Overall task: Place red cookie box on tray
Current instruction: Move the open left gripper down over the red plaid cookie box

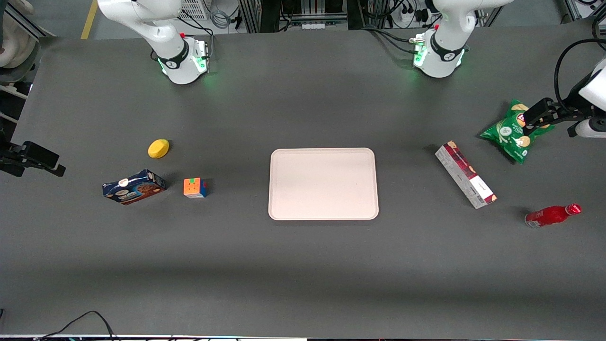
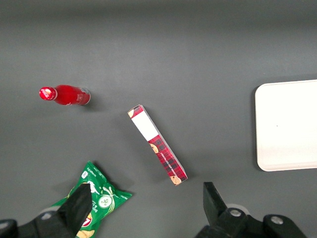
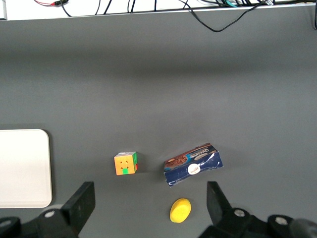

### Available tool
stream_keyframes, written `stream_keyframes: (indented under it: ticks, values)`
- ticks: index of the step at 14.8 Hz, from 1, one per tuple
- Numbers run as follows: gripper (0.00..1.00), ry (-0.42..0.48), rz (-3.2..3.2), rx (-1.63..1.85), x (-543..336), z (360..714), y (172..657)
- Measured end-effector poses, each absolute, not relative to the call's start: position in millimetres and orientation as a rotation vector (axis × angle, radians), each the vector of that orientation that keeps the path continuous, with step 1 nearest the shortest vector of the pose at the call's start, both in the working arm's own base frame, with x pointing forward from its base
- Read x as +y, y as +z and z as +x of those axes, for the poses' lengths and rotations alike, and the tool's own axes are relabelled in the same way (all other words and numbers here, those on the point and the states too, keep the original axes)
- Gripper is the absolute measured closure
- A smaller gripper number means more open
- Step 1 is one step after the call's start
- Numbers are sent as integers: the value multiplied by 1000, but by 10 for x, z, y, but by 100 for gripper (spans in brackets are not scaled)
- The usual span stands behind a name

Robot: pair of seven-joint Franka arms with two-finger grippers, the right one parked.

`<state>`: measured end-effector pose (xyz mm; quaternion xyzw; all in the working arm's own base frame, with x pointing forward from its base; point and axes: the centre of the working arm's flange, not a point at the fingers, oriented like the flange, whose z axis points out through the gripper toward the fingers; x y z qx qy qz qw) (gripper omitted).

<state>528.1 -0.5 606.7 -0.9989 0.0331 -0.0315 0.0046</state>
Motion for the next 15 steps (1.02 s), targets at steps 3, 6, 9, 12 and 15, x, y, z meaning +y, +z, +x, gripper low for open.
stream_keyframes:
  ticks: [3,6,9,12,15]
  values:
    - [0,-97,-3129,104,-5,5285,6061]
    - [0,-83,-3131,99,4,5299,6025]
    - [0,-3,-3140,66,41,5396,5792]
    - [0,121,-3149,-55,110,5569,5362]
    - [0,235,-3131,-262,108,5704,4952]
